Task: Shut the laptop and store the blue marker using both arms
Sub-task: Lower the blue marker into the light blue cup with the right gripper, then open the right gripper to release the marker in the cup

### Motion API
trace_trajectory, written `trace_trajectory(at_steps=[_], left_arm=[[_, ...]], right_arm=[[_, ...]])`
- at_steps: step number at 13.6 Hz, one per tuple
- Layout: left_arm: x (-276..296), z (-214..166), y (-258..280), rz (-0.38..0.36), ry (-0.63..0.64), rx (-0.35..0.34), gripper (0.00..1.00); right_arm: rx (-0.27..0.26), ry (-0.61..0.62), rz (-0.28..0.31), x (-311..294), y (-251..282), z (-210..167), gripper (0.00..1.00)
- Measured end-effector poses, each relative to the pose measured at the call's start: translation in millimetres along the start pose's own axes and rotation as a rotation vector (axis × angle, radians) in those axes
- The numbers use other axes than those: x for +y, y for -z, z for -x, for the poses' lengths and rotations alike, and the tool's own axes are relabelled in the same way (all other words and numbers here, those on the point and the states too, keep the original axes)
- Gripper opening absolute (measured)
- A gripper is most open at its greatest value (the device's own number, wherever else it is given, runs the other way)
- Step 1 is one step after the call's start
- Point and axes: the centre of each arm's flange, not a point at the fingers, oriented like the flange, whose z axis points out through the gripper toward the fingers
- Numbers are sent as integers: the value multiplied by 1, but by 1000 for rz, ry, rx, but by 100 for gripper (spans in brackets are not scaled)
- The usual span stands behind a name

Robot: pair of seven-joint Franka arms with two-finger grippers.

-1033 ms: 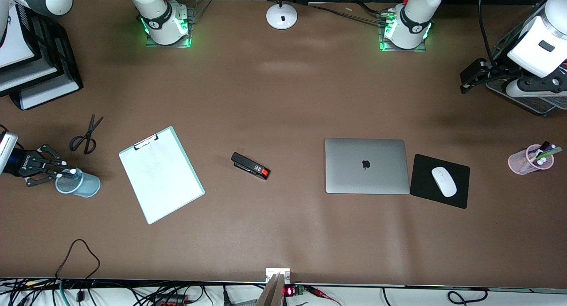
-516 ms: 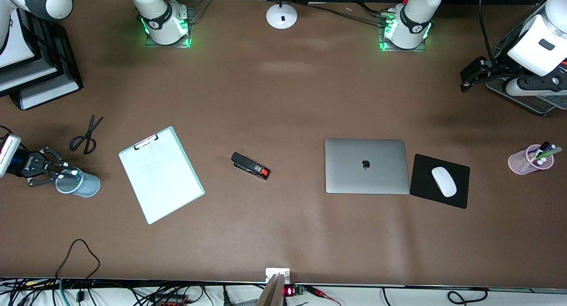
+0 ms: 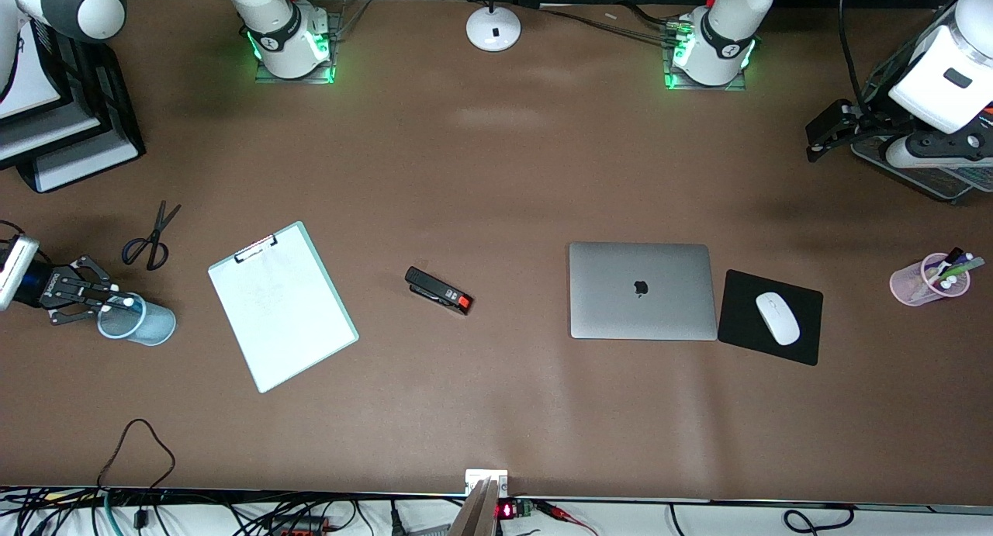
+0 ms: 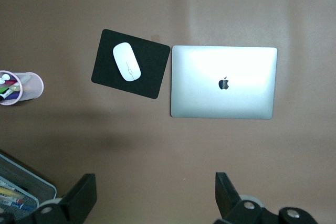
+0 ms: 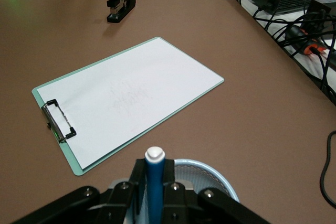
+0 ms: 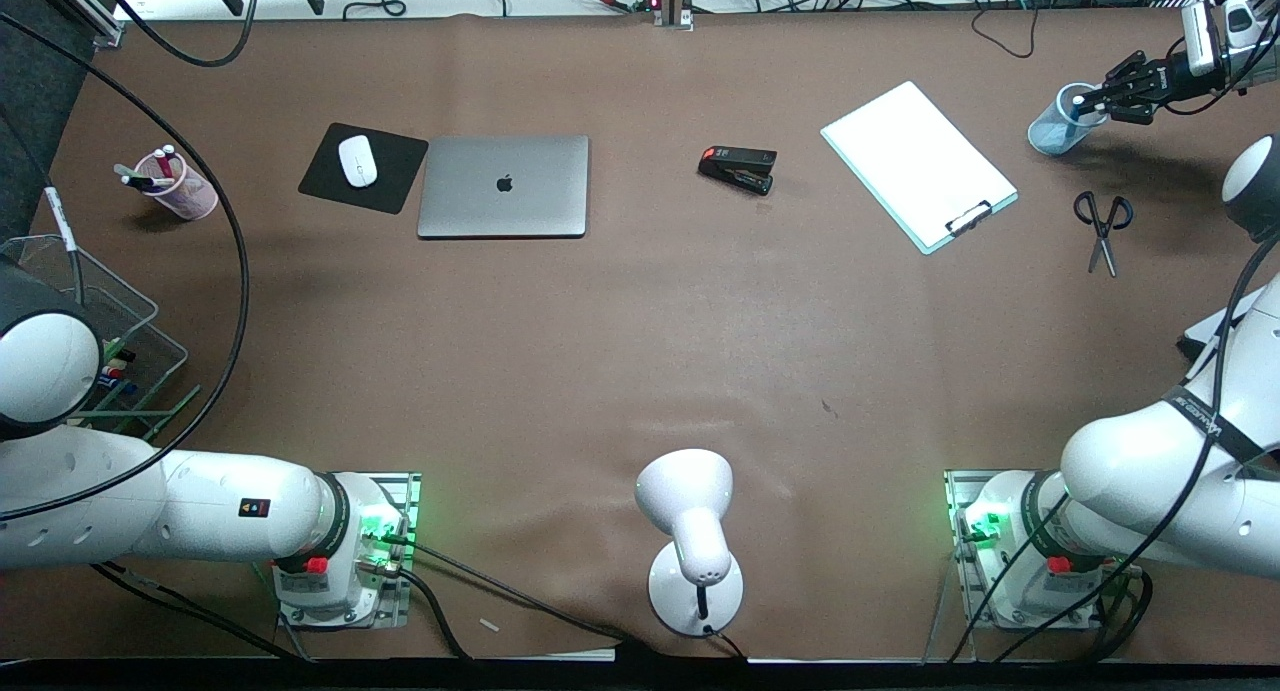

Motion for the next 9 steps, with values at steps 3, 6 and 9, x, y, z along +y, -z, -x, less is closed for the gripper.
trace_trajectory(at_steps=[3, 6, 9], left_arm=[[0, 0, 1, 0, 0, 1, 100], [0, 1, 1, 0, 0, 1, 100], [0, 1, 1, 0, 1, 1, 100]], right_arm=[[9, -8, 3, 0, -4, 5, 25], [7, -10, 9, 1, 1, 5, 58], [-14, -69, 7, 5, 14, -9, 90]])
